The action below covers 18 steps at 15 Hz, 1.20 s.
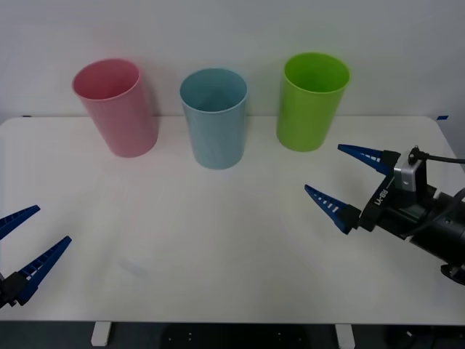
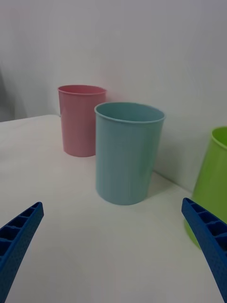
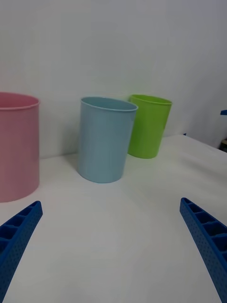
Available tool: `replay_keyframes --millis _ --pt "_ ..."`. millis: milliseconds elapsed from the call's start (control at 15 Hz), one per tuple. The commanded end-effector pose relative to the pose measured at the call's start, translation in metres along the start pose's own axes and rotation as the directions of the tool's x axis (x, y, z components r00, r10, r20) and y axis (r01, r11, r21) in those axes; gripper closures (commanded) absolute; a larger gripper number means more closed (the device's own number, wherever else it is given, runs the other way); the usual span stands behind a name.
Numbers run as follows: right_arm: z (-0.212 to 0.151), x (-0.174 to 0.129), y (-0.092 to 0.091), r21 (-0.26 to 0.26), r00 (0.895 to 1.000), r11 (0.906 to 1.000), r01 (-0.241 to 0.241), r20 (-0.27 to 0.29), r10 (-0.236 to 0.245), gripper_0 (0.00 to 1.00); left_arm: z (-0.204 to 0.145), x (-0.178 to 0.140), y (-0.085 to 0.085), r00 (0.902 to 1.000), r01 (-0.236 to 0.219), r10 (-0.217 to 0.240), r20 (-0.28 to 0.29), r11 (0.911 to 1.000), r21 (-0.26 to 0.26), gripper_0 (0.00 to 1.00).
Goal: Grasp the object on the table and drop it into the matching bin: aluminum can to the light blue bin, PET bottle to the pink bin.
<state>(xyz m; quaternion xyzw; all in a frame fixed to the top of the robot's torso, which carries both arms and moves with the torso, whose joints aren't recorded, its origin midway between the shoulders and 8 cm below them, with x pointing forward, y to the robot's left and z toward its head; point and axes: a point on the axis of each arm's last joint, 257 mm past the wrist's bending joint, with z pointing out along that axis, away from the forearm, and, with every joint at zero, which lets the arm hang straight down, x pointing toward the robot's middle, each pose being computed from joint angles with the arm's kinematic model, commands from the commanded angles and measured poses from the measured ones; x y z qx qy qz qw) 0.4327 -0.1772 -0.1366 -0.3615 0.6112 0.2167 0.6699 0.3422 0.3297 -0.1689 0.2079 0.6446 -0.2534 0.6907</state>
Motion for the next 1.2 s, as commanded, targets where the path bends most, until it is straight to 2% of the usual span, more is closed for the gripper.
replay_keyframes --millis 67,200,467,867,1200 --pt "-0.035 0.013 0.007 -0.017 1.0 0.9998 -0.005 -0.028 0.005 0.0 0.0 0.0 0.0 1.0 0.0 0.0 0.0 1.0 0.0 0.0" --pt "-0.065 0.021 0.013 -0.023 0.998 0.9994 -0.027 -0.05 0.026 0.0 0.0 0.0 0.0 1.0 0.0 0.0 0.0 1.0 0.0 0.0" --pt "-0.108 0.028 0.017 0.0 0.995 0.9972 -0.075 -0.073 0.075 0.0 0.0 0.0 0.0 1.0 0.0 0.0 0.0 1.0 0.0 0.0" --pt "-0.127 0.033 0.017 0.048 0.99 0.9927 -0.111 -0.081 0.114 0.0 0.0 0.0 0.0 1.0 0.0 0.0 0.0 1.0 0.0 0.0" --pt "-0.128 0.034 0.017 0.051 0.989 0.992 -0.116 -0.082 0.119 0.0 0.0 0.0 0.0 1.0 0.0 0.0 0.0 1.0 0.0 0.0"
